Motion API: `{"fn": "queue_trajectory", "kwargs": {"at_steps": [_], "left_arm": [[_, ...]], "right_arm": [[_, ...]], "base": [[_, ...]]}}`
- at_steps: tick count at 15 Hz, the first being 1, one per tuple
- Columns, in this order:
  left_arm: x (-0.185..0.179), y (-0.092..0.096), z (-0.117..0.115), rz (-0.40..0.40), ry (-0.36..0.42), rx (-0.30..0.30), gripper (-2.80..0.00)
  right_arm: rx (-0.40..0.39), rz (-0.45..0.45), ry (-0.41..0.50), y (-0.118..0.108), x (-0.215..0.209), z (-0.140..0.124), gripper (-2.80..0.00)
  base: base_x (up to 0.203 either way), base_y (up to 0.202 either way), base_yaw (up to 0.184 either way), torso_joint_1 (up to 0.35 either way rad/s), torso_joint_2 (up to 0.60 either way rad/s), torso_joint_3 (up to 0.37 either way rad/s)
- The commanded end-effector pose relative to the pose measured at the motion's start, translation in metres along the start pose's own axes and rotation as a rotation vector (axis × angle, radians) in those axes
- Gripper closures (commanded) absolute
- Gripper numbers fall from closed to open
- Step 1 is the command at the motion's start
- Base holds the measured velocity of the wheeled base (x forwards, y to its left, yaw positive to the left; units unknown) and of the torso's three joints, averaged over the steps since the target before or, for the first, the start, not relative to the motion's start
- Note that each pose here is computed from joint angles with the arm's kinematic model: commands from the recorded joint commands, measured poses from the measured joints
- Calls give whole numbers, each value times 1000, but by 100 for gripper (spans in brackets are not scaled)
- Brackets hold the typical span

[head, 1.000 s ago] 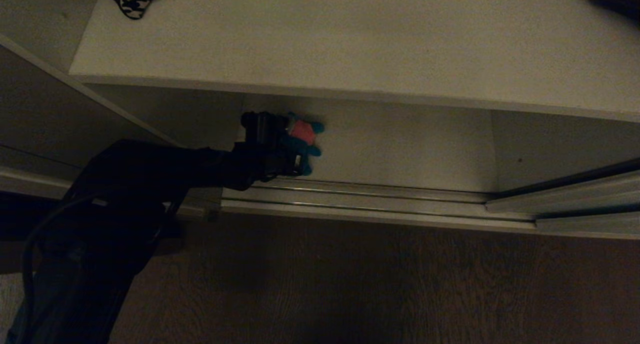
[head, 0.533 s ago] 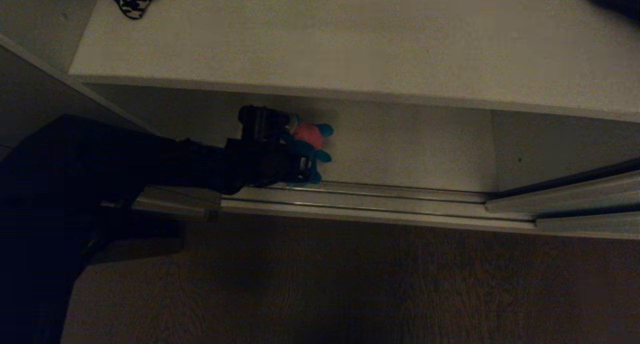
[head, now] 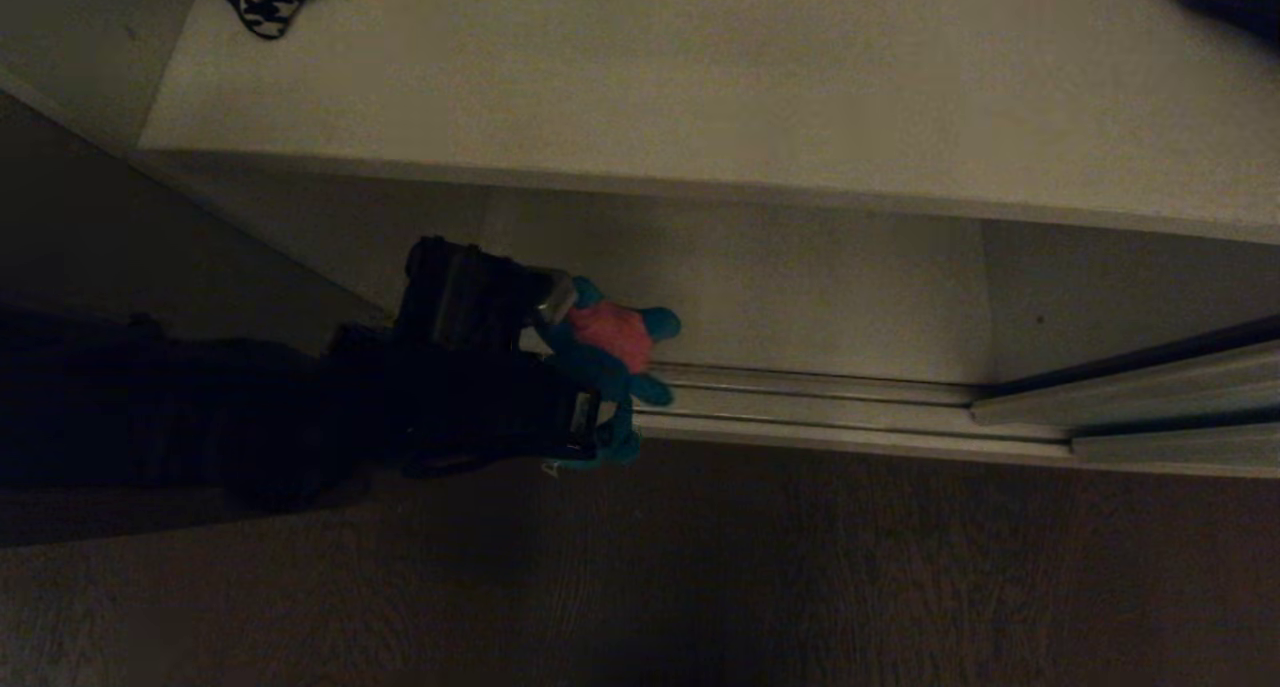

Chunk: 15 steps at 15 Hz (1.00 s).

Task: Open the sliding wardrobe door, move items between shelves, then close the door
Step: Place the blue doll on the higher shelf

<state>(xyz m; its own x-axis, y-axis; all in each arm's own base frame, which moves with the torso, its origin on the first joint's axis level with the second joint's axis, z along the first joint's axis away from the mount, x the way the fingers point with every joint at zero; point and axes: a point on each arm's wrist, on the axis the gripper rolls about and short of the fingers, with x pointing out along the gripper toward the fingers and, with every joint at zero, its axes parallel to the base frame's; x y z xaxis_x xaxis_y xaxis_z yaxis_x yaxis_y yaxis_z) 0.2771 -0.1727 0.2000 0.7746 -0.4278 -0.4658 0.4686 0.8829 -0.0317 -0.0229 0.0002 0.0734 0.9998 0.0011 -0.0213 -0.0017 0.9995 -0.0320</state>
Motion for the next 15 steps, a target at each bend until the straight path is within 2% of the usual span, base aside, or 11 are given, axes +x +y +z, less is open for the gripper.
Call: {"fn": "queue_trajectory", "kwargs": {"at_steps": [1,3,5,8,10,12,15], "left_arm": [[-76,-14,0,-67,-92,0,0],[-123,-25,-5,-142,-120,-3,0],[-159,-32,-13,-210,-101,11,0],[-193,-33,-17,-277,-106,28,0],[-204,-35,2,-296,-175,16,0],[-210,-39,31,-310,-259,0,0],[-196,-56,82,-332,-344,-13,0]], "right_arm": [[0,0,-1,0,0,0,0],[0,0,-1,0,0,0,0],[0,0,-1,0,0,0,0],[0,0,0,0,0,0,0],[0,0,0,0,0,0,0],[0,0,0,0,0,0,0],[0,0,0,0,0,0,0]], "base": [[0,0,0,0,0,0],[0,0,0,0,0,0],[0,0,0,0,0,0],[0,0,0,0,0,0],[0,0,0,0,0,0],[0,0,0,0,0,0],[0,0,0,0,0,0]]}}
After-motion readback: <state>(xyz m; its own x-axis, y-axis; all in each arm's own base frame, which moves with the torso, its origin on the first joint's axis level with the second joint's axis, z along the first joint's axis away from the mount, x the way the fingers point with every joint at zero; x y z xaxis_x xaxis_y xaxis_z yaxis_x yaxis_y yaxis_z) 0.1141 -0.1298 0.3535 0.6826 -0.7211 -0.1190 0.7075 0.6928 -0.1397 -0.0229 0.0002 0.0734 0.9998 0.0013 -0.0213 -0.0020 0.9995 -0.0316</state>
